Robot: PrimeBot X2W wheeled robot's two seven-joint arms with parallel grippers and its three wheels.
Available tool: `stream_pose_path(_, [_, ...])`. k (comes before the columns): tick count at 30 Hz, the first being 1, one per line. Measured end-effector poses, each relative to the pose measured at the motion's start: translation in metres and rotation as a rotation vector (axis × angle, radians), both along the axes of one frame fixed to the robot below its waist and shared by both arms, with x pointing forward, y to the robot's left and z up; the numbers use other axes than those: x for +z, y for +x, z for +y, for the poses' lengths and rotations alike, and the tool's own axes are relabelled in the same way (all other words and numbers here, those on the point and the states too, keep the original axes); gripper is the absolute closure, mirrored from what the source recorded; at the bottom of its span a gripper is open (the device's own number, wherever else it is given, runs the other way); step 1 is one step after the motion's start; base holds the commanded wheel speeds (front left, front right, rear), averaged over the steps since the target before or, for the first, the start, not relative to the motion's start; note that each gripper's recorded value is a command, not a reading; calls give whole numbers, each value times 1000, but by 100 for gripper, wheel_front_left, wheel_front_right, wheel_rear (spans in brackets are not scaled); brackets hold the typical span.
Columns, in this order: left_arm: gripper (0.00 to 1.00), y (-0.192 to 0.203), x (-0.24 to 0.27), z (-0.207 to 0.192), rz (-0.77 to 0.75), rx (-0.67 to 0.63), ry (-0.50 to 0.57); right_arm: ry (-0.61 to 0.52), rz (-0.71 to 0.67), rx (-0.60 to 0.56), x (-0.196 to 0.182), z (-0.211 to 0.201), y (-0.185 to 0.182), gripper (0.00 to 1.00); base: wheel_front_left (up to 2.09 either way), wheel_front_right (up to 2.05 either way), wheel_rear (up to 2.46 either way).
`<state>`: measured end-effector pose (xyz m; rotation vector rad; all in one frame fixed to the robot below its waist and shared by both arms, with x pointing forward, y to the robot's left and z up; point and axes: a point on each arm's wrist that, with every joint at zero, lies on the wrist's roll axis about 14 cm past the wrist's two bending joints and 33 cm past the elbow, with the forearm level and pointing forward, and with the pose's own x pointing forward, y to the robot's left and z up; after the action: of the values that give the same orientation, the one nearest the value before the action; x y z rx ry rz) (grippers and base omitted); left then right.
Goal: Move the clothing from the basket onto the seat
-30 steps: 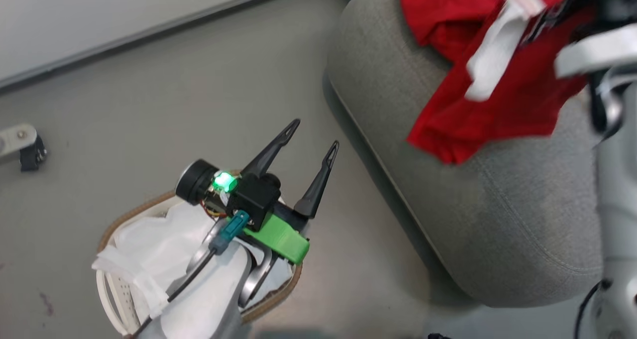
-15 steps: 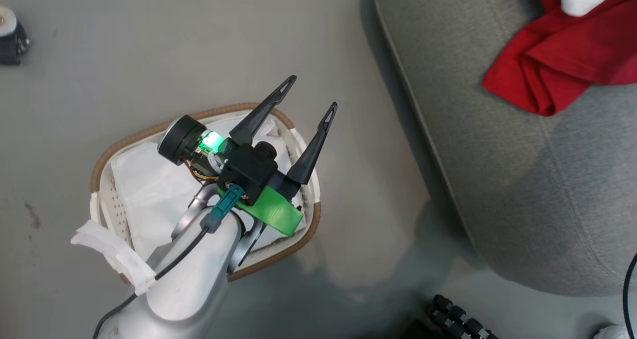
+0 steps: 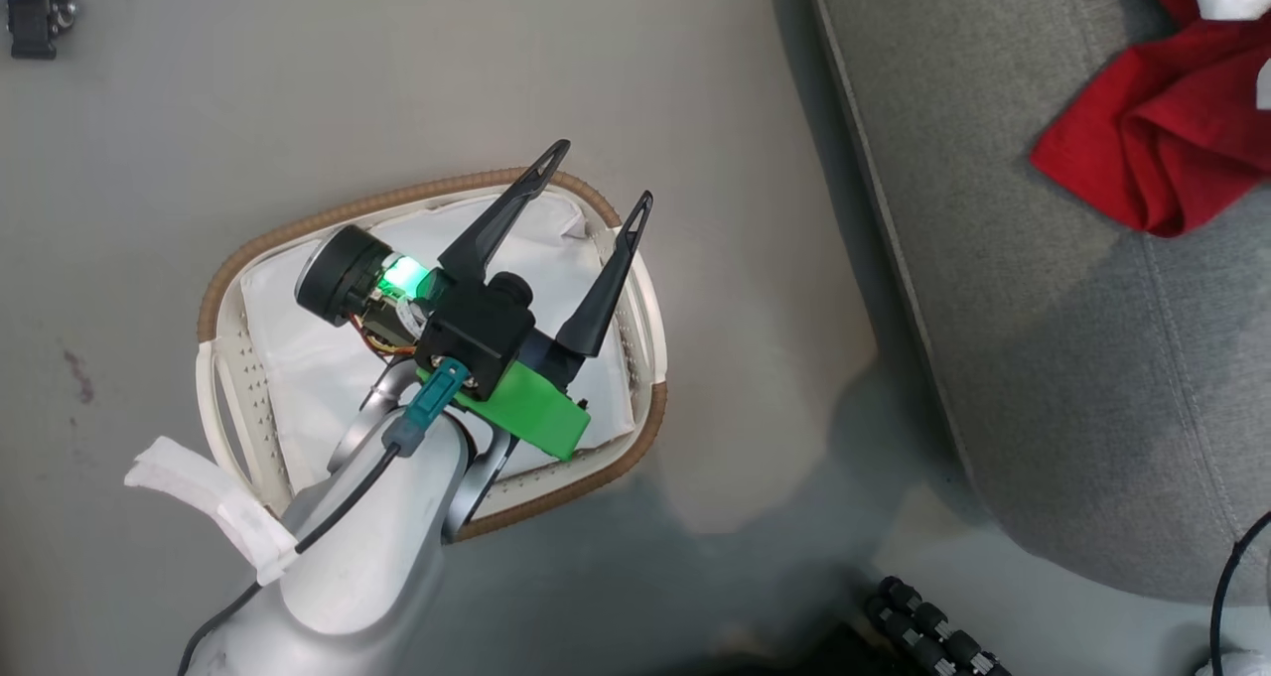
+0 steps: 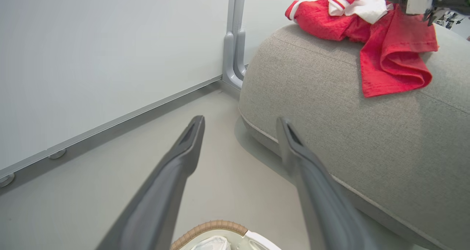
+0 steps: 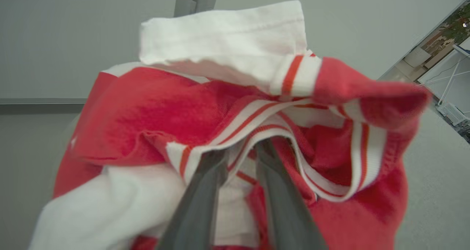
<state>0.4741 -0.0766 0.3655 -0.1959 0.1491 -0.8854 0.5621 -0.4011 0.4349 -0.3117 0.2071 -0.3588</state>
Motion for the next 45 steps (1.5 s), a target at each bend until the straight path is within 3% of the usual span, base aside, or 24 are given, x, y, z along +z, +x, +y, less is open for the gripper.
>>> stream_pose_path(7, [0, -1, 22, -1, -26, 14, -17, -14, 7, 11, 10, 1, -26, 0, 0, 0, 0])
stream_pose_path(16, [0, -3, 63, 11, -59, 96, -43, -50, -74, 66, 61, 11, -40, 0, 0, 0, 0])
stream_pose_path(26, [0, 1, 107, 94, -99, 393, -46, 31, -263, 226, 120, 86, -41, 0, 0, 0, 0])
stream_pose_path(37, [0, -38, 115, 198, -71, 706, -37, 255, -319, 367, 103, 185, -73, 0, 0, 0, 0])
stream_pose_path(45, [0, -81, 105, 231, -30, 800, -17, 380, -276, 445, 75, 228, -120, 0, 0, 0, 0])
